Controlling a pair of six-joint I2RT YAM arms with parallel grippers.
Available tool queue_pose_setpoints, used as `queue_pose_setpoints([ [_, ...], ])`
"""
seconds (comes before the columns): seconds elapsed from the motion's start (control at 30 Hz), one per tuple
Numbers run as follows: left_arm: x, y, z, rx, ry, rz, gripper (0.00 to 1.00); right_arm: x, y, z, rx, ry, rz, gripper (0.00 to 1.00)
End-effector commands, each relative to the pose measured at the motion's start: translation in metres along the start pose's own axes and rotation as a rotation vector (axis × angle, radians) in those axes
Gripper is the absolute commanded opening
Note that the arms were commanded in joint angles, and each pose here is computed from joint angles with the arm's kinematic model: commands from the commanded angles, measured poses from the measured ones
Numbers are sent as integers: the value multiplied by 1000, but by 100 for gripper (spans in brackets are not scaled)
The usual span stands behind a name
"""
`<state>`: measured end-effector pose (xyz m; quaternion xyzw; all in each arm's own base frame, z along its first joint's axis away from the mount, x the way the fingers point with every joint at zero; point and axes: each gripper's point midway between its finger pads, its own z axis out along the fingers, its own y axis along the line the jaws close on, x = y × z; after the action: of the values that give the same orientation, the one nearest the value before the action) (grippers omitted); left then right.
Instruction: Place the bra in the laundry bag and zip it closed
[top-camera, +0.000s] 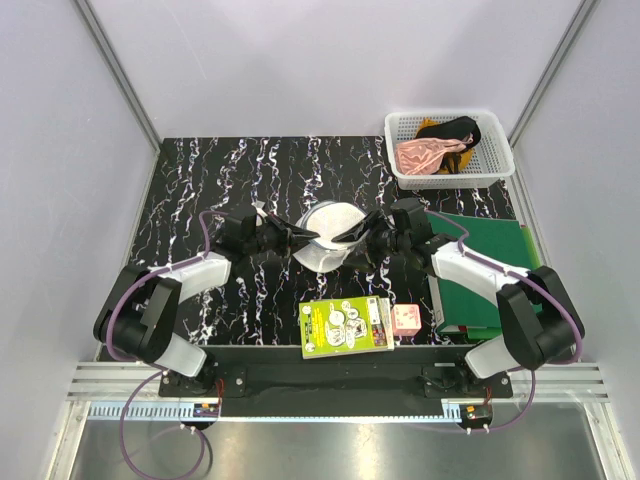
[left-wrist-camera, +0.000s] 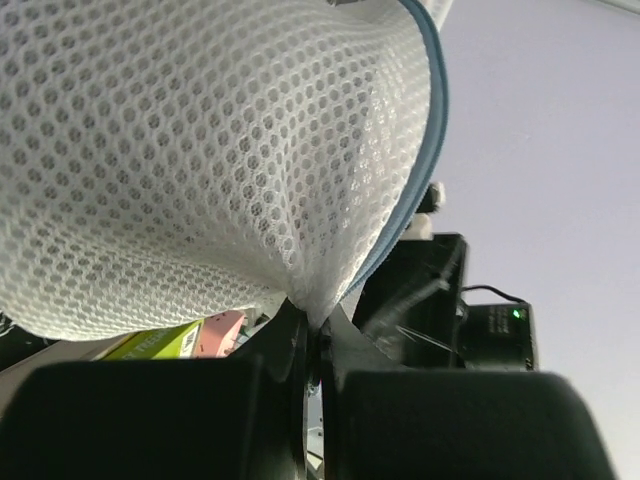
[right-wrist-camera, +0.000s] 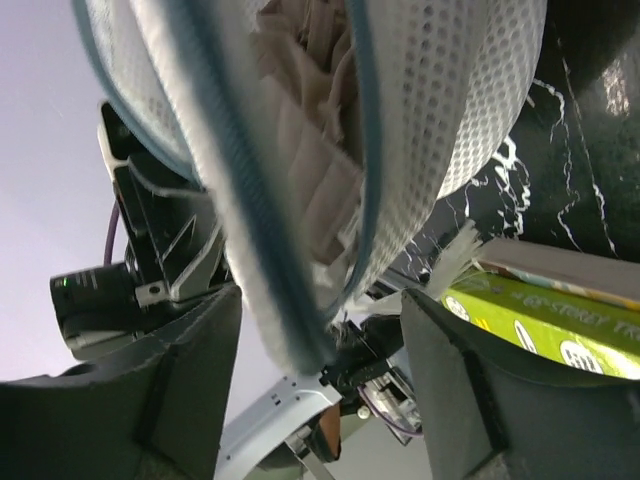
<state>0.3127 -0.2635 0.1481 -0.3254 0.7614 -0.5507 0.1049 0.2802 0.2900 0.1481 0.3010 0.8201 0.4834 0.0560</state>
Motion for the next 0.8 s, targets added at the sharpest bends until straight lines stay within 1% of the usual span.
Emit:
queue_pose_setpoints([
  [0.0,4,-37,1,115,26,30,0,-16,30,9,-77,-41,2,67],
  [0.03,3,-38,1,117,28,30,0,-18,30,11,-74,-39,11,62],
  [0.07,3,-40,0,124,32,40,0,-21,32,12,-75,-42,17,53],
  [0.1,5,-40,0,121,50,51,2,-22,29,15,-65,-35,29,47],
  [0.13,4,-42,0,125,51,96,16,-24,31,15,-67,-36,43,41],
  [0.17,4,-35,0,88,55,109,26,-25,34,17,-70,-32,52,30],
  [0.2,2,-42,-1,85,47,223,37,-24,37,17,-75,-28,56,27],
  [0.23,2,-29,-5,-7,45,240,49,-25,44,15,-87,-28,54,26],
  [0.27,0,-29,-8,-51,33,306,61,-24,47,15,-93,-24,58,25],
  [0.3,-10,-43,-12,-72,-24,472,66,-25,49,14,-95,-24,79,20],
  [0.33,-8,-31,-19,-157,-24,501,68,-25,51,13,-97,-23,94,18],
  [0.37,-8,-38,-28,-165,-53,563,70,-25,50,13,-95,-21,112,16],
  [0.4,-15,-41,-35,-187,-102,646,69,-24,50,14,-89,-13,145,12],
  [0.43,-11,-36,-40,-216,-106,675,67,-24,50,14,-87,-8,162,10],
  [0.47,-7,-42,-49,-202,-125,712,61,-24,48,15,-78,-5,185,10],
  [0.5,-9,-39,-52,-221,-152,751,57,-24,47,16,-74,-1,226,9],
  [0.53,2,-32,-51,-228,-135,778,52,-25,46,16,-70,-5,248,9],
  [0.57,9,-35,-55,-215,-146,812,41,-26,47,16,-72,-7,261,9],
  [0.6,9,-33,-55,-232,-164,852,36,-26,48,16,-72,-6,279,9],
  [0.63,24,-32,-51,-223,-137,891,35,-27,52,15,-79,-8,282,9],
  [0.7,35,-29,-44,-235,-116,959,33,-27,57,13,-89,-12,298,10],
  [0.77,37,-32,-39,-241,-120,1009,33,-28,61,12,-96,-21,311,9],
])
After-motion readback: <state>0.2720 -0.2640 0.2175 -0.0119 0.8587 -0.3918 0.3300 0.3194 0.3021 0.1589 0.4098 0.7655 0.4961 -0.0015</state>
